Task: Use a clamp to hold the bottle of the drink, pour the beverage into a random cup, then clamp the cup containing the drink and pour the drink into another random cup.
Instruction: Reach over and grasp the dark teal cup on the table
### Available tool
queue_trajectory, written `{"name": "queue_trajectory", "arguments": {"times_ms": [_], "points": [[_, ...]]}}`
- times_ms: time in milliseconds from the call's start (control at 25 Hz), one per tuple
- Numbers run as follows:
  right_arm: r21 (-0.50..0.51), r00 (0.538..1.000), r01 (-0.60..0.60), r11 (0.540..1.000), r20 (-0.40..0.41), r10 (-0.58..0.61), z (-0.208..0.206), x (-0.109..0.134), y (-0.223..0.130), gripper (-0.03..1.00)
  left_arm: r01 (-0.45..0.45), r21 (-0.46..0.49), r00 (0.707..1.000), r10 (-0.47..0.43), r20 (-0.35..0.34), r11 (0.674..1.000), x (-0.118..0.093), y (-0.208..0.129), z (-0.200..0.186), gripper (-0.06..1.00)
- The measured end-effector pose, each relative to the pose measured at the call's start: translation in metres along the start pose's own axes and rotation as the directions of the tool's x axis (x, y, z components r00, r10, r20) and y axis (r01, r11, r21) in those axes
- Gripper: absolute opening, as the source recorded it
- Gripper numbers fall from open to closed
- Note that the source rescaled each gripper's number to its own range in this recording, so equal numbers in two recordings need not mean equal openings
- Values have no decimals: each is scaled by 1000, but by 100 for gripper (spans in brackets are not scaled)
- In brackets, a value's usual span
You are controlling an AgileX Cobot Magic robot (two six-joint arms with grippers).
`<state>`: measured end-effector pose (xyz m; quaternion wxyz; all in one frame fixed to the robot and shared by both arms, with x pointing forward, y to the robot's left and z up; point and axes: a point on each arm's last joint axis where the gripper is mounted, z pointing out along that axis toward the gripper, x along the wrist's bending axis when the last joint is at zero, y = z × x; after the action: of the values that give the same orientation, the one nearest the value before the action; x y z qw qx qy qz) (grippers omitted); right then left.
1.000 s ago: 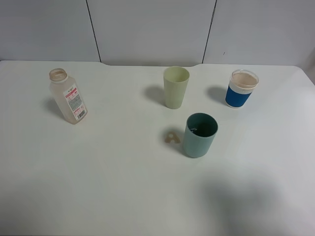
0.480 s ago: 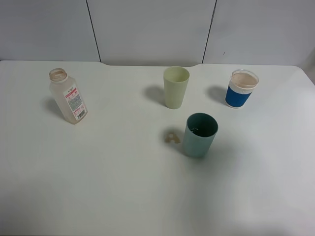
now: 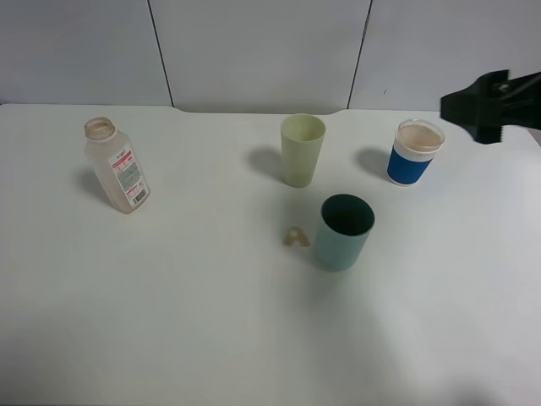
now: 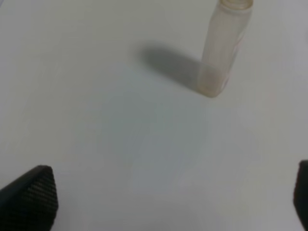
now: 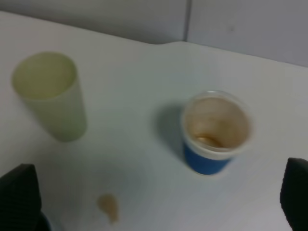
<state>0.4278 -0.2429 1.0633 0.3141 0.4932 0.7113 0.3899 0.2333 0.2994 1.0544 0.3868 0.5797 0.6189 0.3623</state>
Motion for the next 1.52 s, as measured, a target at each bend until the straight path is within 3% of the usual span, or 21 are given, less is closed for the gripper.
{"name": "queue_trajectory", "arguments": {"times_ms": [280, 720, 1160, 1520], "points": [[3, 984, 122, 993, -128, -120, 37, 35, -4, 100, 0, 0, 1000, 0, 0, 1000, 0, 0, 0, 100], [-95, 942, 213, 972, -245, -230, 35, 70, -8, 100, 0, 0, 1000, 0, 0, 1000, 0, 0, 0, 100], [-74, 930, 224, 972, -283, -236, 36, 71, -72, 100, 0, 0, 1000, 0, 0, 1000, 0, 0, 0, 100], [-14, 956, 126, 992, -264, -125, 32, 64, -106, 100, 0, 0, 1000, 0, 0, 1000, 0, 0, 0, 100]]}}
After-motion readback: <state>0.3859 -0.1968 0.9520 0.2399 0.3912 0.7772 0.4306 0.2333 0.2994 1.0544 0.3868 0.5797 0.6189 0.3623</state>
